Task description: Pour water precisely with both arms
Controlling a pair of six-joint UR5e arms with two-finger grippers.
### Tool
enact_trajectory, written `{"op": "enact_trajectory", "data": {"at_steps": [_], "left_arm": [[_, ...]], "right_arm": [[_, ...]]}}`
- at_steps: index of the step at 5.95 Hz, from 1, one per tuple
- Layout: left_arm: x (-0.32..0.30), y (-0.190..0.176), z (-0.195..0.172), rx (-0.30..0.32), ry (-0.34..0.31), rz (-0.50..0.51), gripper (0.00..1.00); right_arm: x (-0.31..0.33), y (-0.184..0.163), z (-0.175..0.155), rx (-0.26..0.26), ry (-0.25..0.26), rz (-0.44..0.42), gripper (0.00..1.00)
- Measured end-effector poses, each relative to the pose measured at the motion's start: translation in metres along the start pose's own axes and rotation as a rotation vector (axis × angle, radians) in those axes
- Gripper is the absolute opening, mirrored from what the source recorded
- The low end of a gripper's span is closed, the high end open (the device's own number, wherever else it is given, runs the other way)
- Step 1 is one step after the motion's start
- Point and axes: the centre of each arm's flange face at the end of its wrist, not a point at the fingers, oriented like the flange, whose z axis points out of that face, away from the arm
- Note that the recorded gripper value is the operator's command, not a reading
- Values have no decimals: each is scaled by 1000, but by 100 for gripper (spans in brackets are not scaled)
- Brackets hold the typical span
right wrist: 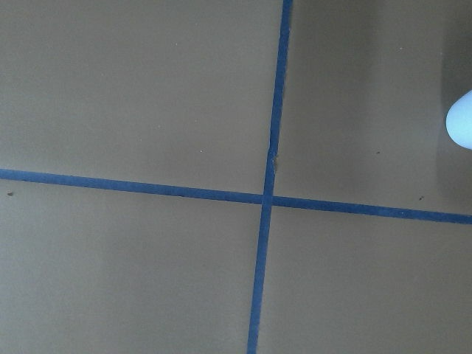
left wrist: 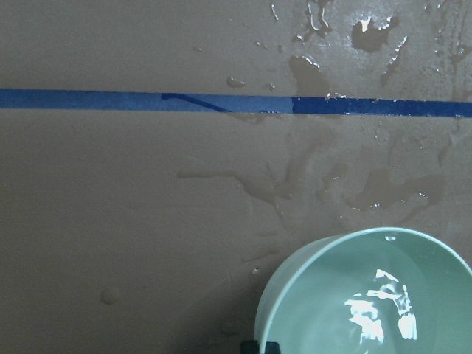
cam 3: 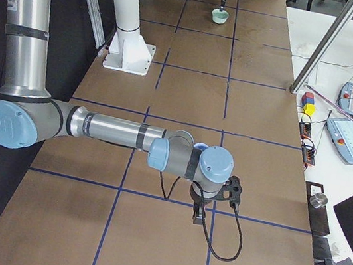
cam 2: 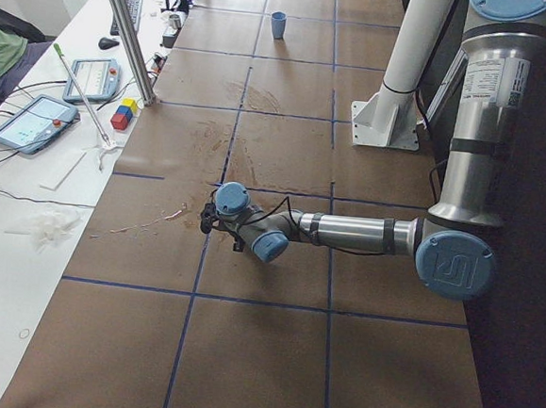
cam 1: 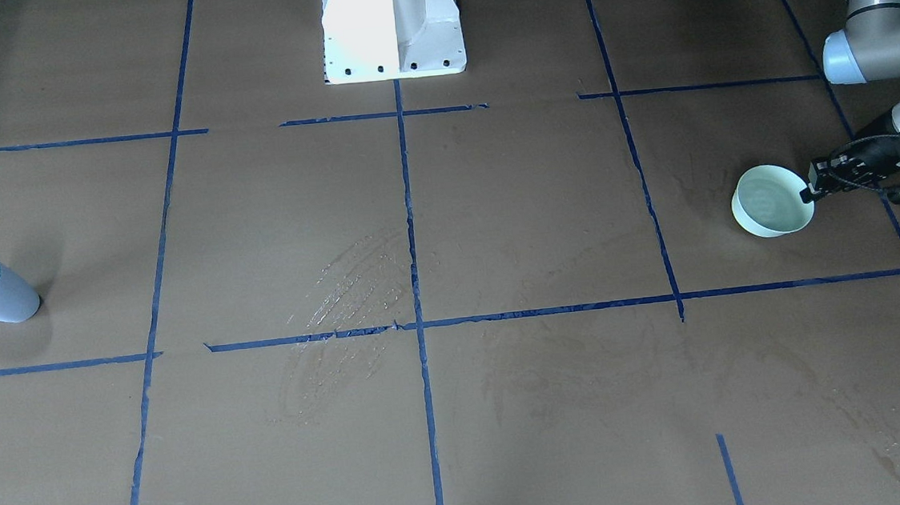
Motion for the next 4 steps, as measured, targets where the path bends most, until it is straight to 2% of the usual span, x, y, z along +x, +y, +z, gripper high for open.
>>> {"op": "enact_trajectory", "data": {"at_steps": [1, 2, 3, 4], "left_arm": [[-1, 0, 1, 1, -4, 0, 50], [-1, 0, 1, 2, -5, 0, 61], [-1, 0, 1, 2, -5, 1, 95], [1, 0, -1, 5, -3, 7, 100]], "right_arm": [[0, 0, 0, 0, 1, -1, 100], [0, 0, 0, 1, 1, -1, 100], [0, 0, -1, 1, 1, 0, 100], [-1, 0, -1, 3, 2, -2, 100]]}}
